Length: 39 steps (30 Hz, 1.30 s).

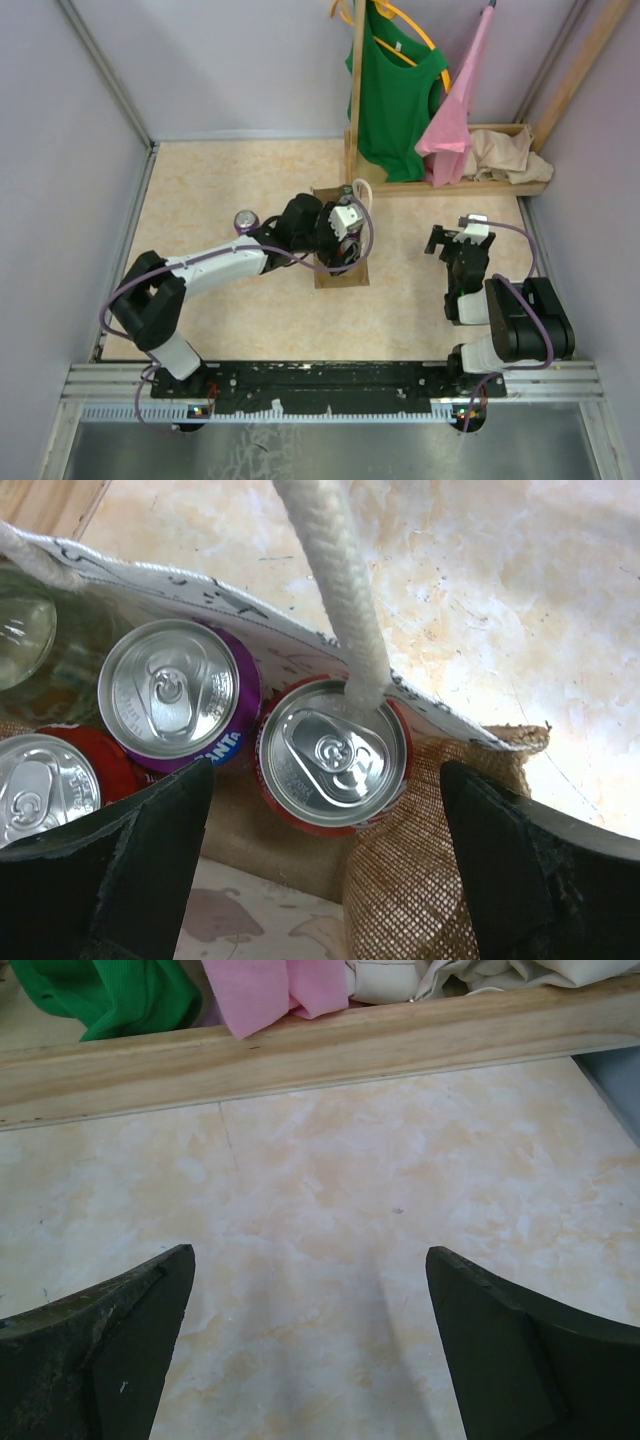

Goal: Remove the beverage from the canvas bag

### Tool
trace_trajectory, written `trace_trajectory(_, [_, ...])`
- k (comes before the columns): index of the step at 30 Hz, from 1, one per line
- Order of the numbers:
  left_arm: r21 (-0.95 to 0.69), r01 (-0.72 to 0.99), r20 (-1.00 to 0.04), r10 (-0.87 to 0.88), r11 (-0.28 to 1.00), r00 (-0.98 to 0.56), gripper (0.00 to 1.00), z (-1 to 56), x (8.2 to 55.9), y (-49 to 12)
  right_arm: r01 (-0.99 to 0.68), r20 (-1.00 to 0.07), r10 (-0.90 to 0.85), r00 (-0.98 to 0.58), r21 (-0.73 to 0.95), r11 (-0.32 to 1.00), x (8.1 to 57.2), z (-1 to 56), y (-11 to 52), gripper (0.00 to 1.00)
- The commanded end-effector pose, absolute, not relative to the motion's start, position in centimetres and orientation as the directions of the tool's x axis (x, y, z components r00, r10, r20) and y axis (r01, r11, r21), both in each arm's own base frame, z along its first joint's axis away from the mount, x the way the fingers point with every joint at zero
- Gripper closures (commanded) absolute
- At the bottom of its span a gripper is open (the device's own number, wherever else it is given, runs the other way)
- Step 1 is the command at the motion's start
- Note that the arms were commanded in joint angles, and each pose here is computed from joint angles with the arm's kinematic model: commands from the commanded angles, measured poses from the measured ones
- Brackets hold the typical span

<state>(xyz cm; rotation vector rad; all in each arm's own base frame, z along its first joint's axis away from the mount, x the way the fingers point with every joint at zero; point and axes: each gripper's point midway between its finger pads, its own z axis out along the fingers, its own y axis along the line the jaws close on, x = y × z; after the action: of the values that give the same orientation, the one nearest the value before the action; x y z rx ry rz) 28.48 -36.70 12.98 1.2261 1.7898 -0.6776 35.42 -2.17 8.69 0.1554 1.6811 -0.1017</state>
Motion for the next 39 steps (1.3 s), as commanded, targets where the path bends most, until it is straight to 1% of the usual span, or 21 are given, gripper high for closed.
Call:
trace_trajectory(1, [0.024,0.927,-0.843,0.507,0.375,-0.183,0.00,11.9,28.2,-37.3,0.163,-0.998,0.045,-0.040,0.038,0.986,36.3,10.7,-2.2,0.01])
trace_trajectory(5, [0.012,0.908,-0.836,0.502,0.420,-0.221,0.00,12.3,29.2,-37.9,0.164,-0.998,0.046,-0.039,0.039,0.986,36.3,10.7,-2.3,0.01])
trace_trajectory(11, [-0.052,0.867,-0.740,0.564,0.496,-0.367,0.04,12.0,30.4,-38.3,0.163,-0.998,0.046,-0.038,0.039,0.986,36.3,10.7,-2.2,0.01])
trace_trajectory(14, [-0.094,0.865,-0.701,0.585,0.493,-0.409,0.08,12.2,30.0,-38.7,0.163,-0.998,0.045,-0.038,0.038,0.986,36.3,10.7,-2.2,0.01])
trace_trajectory(19, [-0.111,0.851,-0.700,0.568,0.513,-0.433,0.16,12.9,29.8,-38.7,0.163,-0.998,0.045,-0.039,0.038,0.986,36.3,10.7,-2.2,0.01])
trace_trajectory(22, [-0.106,0.847,-0.695,0.571,0.520,-0.437,0.18,13.2,29.5,-38.4,0.163,-0.998,0.046,-0.039,0.039,0.986,36.3,10.7,-2.2,0.01])
trace_trajectory(25, [-0.091,0.861,-0.702,0.581,0.500,-0.411,0.16,14.0,28.6,-38.5,0.164,-0.998,0.045,-0.039,0.038,0.986,36.3,10.7,-2.2,0.01])
trace_trajectory(30, [-0.048,0.878,-0.732,0.581,0.477,-0.356,0.01,15.1,28.0,-39.0,0.163,-0.998,0.046,-0.039,0.039,0.986,36.3,10.7,-2.2,0.01])
trace_trajectory(36, [-0.028,0.888,-0.780,0.546,0.459,-0.307,0.00,16.1,28.0,-39.6,0.164,-0.998,0.045,-0.039,0.038,0.986,36.3,10.7,-2.3,0.01])
trace_trajectory(39, [-0.022,0.887,-0.787,0.539,0.461,-0.300,0.00,16.0,28.3,-39.9,0.163,-0.998,0.046,-0.038,0.039,0.986,36.3,10.7,-2.2,0.01])
